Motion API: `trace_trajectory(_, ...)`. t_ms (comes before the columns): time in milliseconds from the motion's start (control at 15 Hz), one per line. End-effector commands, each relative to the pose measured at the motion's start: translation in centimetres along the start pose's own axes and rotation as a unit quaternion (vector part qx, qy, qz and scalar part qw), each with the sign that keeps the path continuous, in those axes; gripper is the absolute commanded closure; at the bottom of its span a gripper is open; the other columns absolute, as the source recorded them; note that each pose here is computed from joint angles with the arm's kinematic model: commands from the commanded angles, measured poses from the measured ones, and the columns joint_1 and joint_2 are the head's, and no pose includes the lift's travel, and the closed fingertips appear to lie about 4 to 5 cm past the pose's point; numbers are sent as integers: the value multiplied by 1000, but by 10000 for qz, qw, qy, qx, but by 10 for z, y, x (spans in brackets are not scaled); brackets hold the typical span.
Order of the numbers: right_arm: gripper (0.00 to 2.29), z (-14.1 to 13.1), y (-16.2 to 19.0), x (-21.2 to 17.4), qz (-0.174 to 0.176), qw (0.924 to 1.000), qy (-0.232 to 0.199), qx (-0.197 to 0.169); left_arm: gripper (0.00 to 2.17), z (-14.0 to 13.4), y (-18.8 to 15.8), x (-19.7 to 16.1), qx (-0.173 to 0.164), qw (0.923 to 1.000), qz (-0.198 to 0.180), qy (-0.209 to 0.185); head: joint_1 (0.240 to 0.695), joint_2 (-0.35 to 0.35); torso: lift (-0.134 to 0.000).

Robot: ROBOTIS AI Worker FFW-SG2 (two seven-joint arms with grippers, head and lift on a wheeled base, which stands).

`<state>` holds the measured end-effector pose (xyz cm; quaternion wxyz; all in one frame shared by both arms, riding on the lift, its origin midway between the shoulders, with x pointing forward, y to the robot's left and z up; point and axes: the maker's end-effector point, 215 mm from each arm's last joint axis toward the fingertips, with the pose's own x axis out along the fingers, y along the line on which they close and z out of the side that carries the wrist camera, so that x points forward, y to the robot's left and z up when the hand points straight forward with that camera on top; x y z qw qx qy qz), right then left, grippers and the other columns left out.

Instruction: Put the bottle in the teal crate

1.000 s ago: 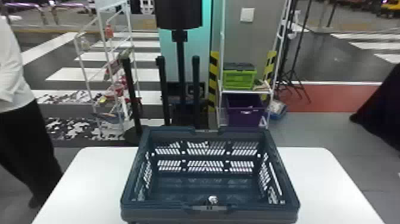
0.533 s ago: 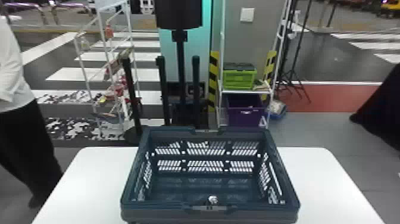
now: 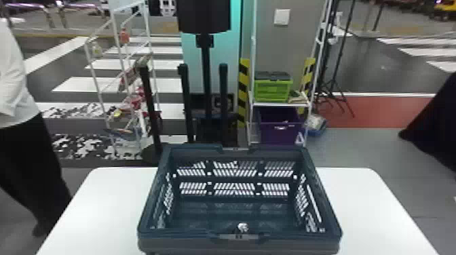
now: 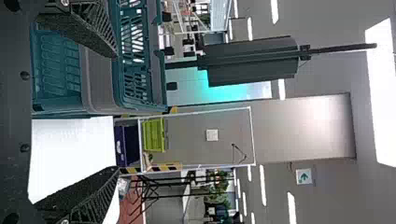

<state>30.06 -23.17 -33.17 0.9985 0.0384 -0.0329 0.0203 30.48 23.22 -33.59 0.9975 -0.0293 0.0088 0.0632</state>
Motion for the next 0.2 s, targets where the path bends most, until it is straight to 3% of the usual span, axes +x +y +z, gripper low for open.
trace_trajectory(0,26,2,-1,-2,-14,10000,-32,1,144,-1,0,-1,0,10000,0,6,499,0,0)
trace_trajectory(133,26,5,-2,-3,-20,10000,-72,-3,144,-1,-1,-2,-12,10000,6,0,499,0,0)
